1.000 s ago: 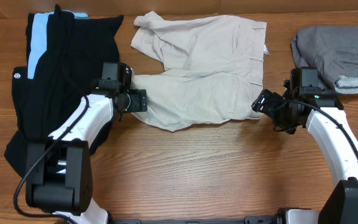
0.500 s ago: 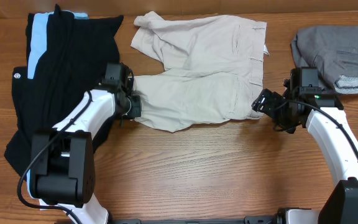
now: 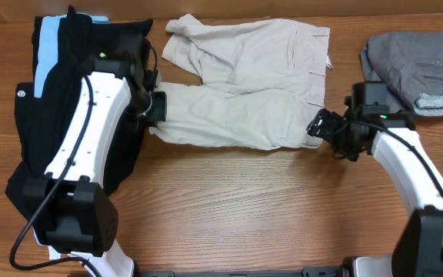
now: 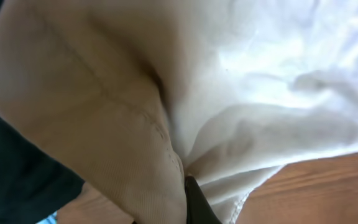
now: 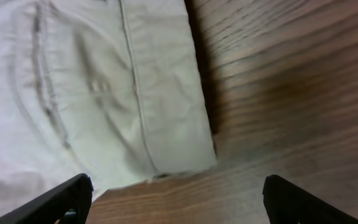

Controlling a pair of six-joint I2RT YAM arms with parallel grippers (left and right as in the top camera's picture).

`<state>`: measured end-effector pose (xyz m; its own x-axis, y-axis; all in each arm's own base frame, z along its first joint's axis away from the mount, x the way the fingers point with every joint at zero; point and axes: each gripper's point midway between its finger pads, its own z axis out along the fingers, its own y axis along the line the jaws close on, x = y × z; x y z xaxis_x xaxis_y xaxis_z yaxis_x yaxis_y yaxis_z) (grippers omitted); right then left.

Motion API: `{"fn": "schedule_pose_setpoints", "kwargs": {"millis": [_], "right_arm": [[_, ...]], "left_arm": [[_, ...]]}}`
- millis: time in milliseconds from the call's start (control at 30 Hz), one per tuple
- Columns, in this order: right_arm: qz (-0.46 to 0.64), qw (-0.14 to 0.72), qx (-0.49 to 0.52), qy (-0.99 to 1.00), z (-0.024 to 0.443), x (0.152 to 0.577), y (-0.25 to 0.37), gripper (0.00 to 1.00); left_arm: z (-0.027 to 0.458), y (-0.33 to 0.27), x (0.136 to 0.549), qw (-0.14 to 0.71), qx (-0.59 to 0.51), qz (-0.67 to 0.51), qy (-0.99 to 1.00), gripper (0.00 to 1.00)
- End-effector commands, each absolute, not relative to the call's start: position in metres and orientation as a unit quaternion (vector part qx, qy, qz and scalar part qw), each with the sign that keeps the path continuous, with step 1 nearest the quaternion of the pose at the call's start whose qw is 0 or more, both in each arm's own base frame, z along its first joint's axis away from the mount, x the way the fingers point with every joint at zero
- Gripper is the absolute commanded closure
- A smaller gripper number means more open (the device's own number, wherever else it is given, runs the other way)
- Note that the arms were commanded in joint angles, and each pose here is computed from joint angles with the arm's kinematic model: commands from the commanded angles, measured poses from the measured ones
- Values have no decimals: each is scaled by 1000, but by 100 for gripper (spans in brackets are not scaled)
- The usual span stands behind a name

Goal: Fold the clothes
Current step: 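Grasp the shorts' left and right leg hems with both grippers, then lift the shorts with both grippers and stretch them apart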

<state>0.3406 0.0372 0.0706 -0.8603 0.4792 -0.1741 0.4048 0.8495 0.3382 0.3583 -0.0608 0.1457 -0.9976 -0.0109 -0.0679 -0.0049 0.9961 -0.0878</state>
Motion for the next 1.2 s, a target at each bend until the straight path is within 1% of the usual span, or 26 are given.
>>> {"fn": "schedule_pose_setpoints", "kwargs": {"millis": [0,67,200,267,333,433,467,500,533,567,600,700,800,967,1167], "right_arm": [[142,99,220,960,45,341,48,9],[139,72,218,963,28,337,54,9],[144,47,212,965,14,332,62,9],[144,48,210,966,12,334,64,11],[147,57,209,965,13,338,65,16],[155,65,219,961,15,344,67,28],[155,65,222,960,15,344,67,34],[155,65,223,960,15,344,67,43],[155,63,223,960,15,343,67,59],[156,60,223,960,15,342,67,83],[161,56,226,959,18,340,67,96],[176,52,240,953,46,342,54,96],[182,76,244,950,100,345,25,96],[175,142,250,942,205,341,-19,96],[164,228,234,931,305,325,-32,96]], "left_arm": [[166,-61,360,45,20,-40,998,96],[168,-61,360,46,20,-39,998,96],[168,-61,362,50,20,-40,998,96],[168,-62,363,52,20,-40,998,96],[168,-62,364,54,20,-40,998,96],[168,-62,366,58,20,-41,997,96],[168,-62,366,58,20,-41,997,96],[168,-62,366,58,20,-41,997,96],[168,-62,366,58,20,-41,997,96],[168,-62,367,59,20,-41,997,96],[168,-62,368,61,20,-41,997,96],[176,-58,372,71,24,-41,996,96],[200,-48,379,95,10,-44,994,96],[263,-32,390,165,-10,-48,985,96],[357,-29,394,294,-8,-52,954,96]]}}
